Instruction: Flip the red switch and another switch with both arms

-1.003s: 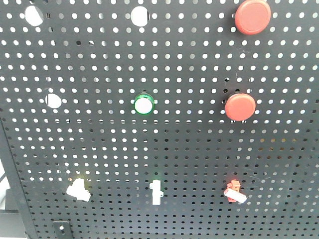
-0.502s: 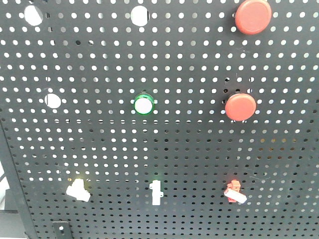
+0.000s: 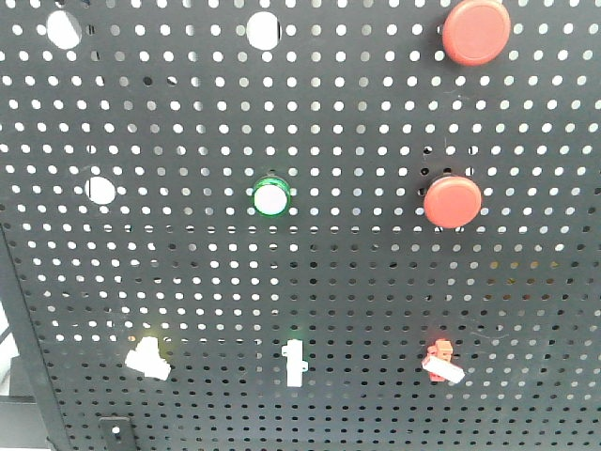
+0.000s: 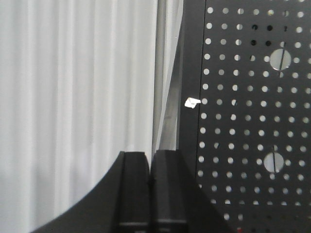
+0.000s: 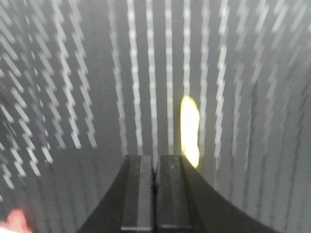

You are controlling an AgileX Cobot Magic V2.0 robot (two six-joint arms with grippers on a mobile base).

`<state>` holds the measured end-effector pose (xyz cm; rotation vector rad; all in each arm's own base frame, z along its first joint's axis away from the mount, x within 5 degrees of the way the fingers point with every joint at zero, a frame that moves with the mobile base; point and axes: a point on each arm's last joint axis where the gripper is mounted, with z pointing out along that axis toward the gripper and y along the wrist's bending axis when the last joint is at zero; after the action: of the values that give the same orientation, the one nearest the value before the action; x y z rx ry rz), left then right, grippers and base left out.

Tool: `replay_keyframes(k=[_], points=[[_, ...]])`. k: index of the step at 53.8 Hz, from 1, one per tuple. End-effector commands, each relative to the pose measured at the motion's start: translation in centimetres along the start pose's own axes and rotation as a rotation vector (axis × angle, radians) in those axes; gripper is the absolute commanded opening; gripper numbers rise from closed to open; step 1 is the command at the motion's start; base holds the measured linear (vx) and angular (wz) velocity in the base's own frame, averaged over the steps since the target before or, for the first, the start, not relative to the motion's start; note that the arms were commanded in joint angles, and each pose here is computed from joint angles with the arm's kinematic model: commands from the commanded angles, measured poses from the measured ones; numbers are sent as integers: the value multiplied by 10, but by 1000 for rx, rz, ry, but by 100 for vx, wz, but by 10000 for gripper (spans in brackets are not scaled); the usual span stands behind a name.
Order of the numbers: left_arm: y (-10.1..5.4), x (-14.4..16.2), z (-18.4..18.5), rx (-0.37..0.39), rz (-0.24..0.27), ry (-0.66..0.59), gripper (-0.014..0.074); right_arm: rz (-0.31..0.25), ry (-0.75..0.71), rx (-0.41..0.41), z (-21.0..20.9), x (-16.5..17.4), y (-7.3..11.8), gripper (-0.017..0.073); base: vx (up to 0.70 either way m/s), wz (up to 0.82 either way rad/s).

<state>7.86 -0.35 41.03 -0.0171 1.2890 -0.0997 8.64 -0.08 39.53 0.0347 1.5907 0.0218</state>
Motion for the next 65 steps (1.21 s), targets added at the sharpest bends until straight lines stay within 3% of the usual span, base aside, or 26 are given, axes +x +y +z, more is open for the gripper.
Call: replay_keyframes(k=[1, 6, 11, 19, 24, 29, 38, 50, 65], points=[[-2, -20, 3, 25, -50, -127, 3, 20, -80, -8, 1, -16, 1, -6, 0, 0], [-3, -14, 4, 31, -151, -70, 3, 49, -66, -18, 1, -14, 2, -6, 0, 0], [-7, -2, 12, 63, -181, 49, 3, 79, -62, -29, 2, -14, 3, -6, 0, 0], [-26, 22, 30, 212, -157, 233, 3, 87, -50, -31, 6, -13, 3, -6, 0, 0], [-44, 34, 41, 336, -102, 288, 3, 98, -33, -34, 10, -11, 3, -6, 0, 0], [-57, 42, 51, 407, -54, 297, 3, 101, -18, -34, 13, -10, 4, -6, 0, 0], [-65, 56, 73, 377, -45, 293, 3, 101, -5, -32, 17, -8, 4, -6, 0, 0], [-74, 86, 92, 369, -20, 401, 3, 96, -6, -31, 17, -8, 3, -6, 0, 0], [-73, 84, 97, 348, -22, 369, 3, 96, -6, -31, 17, -8, 3, -6, 0, 0]])
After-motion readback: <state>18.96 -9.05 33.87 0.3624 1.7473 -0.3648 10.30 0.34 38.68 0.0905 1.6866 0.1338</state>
